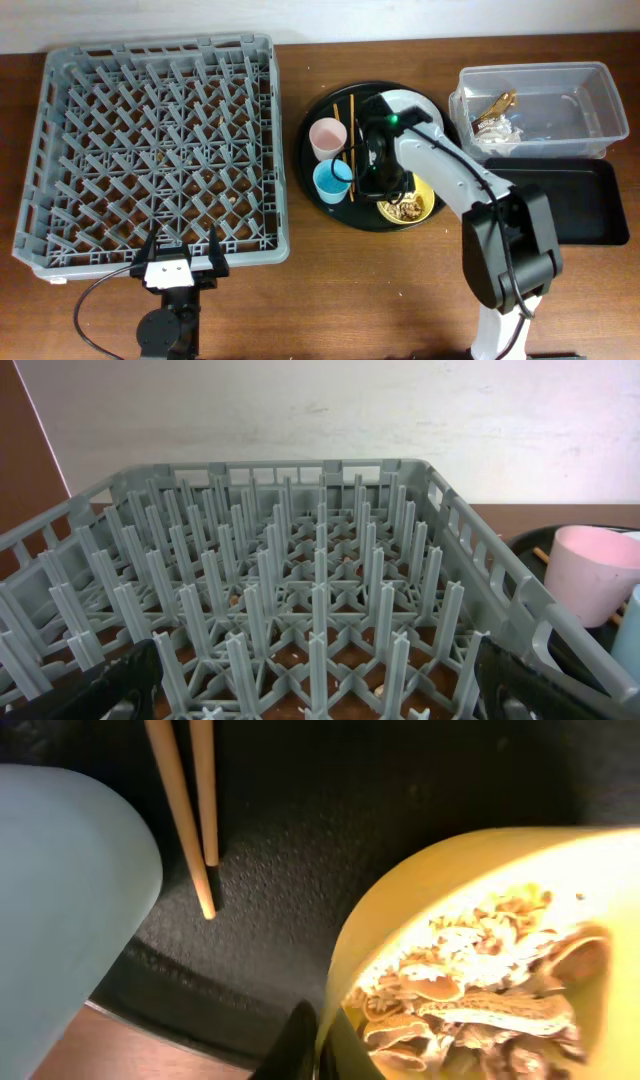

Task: Sort waste into correct bins and load items into the dishwasher rack
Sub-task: 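Grasp the yellow bowl with the right gripper and tip food onto black tray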

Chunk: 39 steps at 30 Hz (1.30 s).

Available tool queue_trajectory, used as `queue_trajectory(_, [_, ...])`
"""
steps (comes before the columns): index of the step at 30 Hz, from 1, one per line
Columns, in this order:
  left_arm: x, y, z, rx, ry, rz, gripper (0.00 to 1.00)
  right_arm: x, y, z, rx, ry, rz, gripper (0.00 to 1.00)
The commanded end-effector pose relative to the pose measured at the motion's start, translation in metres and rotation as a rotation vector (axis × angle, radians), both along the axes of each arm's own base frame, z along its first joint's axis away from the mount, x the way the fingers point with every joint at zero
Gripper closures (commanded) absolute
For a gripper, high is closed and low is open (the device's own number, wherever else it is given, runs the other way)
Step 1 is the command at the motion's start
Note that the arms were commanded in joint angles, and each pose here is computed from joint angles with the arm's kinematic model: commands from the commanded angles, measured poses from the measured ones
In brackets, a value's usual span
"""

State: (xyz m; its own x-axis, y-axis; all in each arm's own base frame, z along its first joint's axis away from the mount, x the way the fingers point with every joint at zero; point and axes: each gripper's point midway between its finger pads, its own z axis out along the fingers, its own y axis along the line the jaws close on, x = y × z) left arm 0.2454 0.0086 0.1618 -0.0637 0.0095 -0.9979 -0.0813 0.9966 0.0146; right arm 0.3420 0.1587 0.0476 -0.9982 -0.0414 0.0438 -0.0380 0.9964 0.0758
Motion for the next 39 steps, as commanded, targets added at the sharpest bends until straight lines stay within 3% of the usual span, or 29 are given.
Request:
queue_trajectory(1, [0.000, 0.000, -0.002, 0.015, 0.004, -0.002, 0.01, 0.012, 0.003, 0.074, 0.067, -0.114, 0.019, 0.96])
queue_trajectory(4, [0.000, 0.000, -0.002, 0.015, 0.004, -0.002, 0.01, 0.000, -0.035, 0.130, 0.166, -0.154, -0.038, 0.96])
queue_trajectory(8, [0.000, 0.000, -0.002, 0.015, 0.004, -0.002, 0.01, -0.014, -0.126, 0.161, 0.250, -0.181, -0.166, 0.96])
queue_trajectory(13, [0.000, 0.000, -0.002, 0.015, 0.004, -0.002, 0.01, -0.018, -0.210, 0.149, 0.634, -0.361, -0.280, 0.96])
queue_trajectory(17, [0.000, 0.000, -0.002, 0.015, 0.004, -0.002, 0.01, -0.026, -0.259, 0.116, 0.782, -0.528, -0.450, 0.96])
queue_trajectory(19, [0.000, 0.000, -0.002, 0.015, 0.004, -0.002, 0.01, -0.030, -0.274, 0.095, 0.842, -0.593, -0.516, 0.96])
queue_trajectory(23, [0.000, 0.000, -0.002, 0.015, 0.004, -0.002, 0.01, -0.023, -0.280, 0.096, 1.016, -0.719, -0.527, 0.96])
queue_trajectory(25, [0.000, 0.000, -0.002, 0.015, 0.004, -0.002, 0.01, -0.015, -0.280, 0.112, 1.218, -0.753, -0.599, 0.96])
queue_trajectory(30, [0.000, 0.000, -0.002, 0.015, 0.004, -0.002, 0.01, -0.001, -0.295, 0.121, 1.380, -0.647, -0.766, 0.96])
queue_trajectory(34, [0.000, 0.000, -0.002, 0.015, 0.004, -0.002, 0.01, 0.000, -0.303, 0.121, 1.430, -0.557, -0.881, 0.96])
queue_trajectory(39, [0.000, 0.000, -0.002, 0.015, 0.004, -0.002, 0.01, -0.007, -0.317, 0.121, 1.437, -0.563, -0.940, 0.96])
